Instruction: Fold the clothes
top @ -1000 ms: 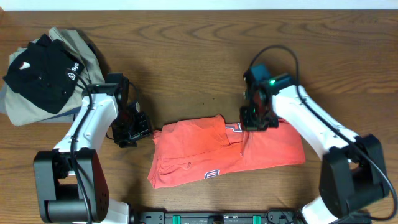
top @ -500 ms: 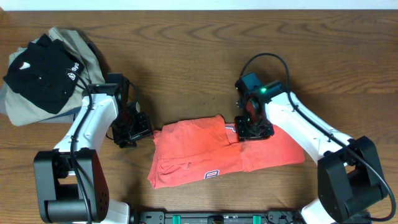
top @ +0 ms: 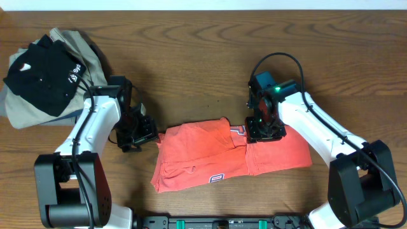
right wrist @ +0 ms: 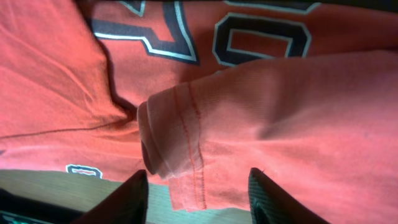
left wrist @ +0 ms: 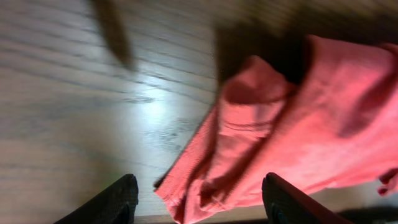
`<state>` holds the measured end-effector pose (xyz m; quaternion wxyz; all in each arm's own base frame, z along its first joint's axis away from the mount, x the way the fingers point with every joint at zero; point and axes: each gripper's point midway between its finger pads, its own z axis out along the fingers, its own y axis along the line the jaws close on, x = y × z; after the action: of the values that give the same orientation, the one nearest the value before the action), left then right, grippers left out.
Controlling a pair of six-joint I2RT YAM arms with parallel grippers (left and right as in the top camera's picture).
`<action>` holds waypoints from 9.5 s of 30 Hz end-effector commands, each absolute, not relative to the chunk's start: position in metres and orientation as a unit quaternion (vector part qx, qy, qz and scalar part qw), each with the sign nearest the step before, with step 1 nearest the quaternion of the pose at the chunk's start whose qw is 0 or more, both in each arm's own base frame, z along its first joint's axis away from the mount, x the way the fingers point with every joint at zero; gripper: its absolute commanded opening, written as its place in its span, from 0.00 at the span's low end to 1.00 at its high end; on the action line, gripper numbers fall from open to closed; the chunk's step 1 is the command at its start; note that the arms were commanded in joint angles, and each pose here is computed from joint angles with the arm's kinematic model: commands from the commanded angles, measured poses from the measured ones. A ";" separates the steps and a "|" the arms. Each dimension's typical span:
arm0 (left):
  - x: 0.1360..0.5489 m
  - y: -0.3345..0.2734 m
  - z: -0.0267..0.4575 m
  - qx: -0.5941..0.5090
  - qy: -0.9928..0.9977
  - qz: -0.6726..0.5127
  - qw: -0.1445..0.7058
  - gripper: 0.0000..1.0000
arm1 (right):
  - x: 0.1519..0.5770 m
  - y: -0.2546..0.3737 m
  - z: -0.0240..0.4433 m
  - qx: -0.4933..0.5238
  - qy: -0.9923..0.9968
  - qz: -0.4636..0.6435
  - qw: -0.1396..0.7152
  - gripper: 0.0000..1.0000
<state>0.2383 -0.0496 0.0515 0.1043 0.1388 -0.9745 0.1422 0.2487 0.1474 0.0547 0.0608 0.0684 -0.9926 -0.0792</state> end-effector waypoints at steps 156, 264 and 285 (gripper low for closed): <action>0.291 -0.014 0.164 0.214 -0.972 0.090 -0.029 0.73 | 0.279 0.230 0.141 0.258 -0.937 -0.229 -0.048 0.34; 0.318 -0.138 0.006 -0.071 -0.989 0.108 0.073 0.06 | 0.287 0.034 0.153 -0.058 -0.993 -0.002 -0.100 0.66; 0.462 0.161 0.261 0.209 -0.887 -0.156 -0.381 0.06 | 0.282 0.013 0.152 -0.087 -0.992 0.010 -0.088 0.65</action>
<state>0.4725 0.1210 0.2467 -0.3723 0.1629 -0.9054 -0.1231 0.2800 0.0177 0.1455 -0.0774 -0.0849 -0.9934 0.0069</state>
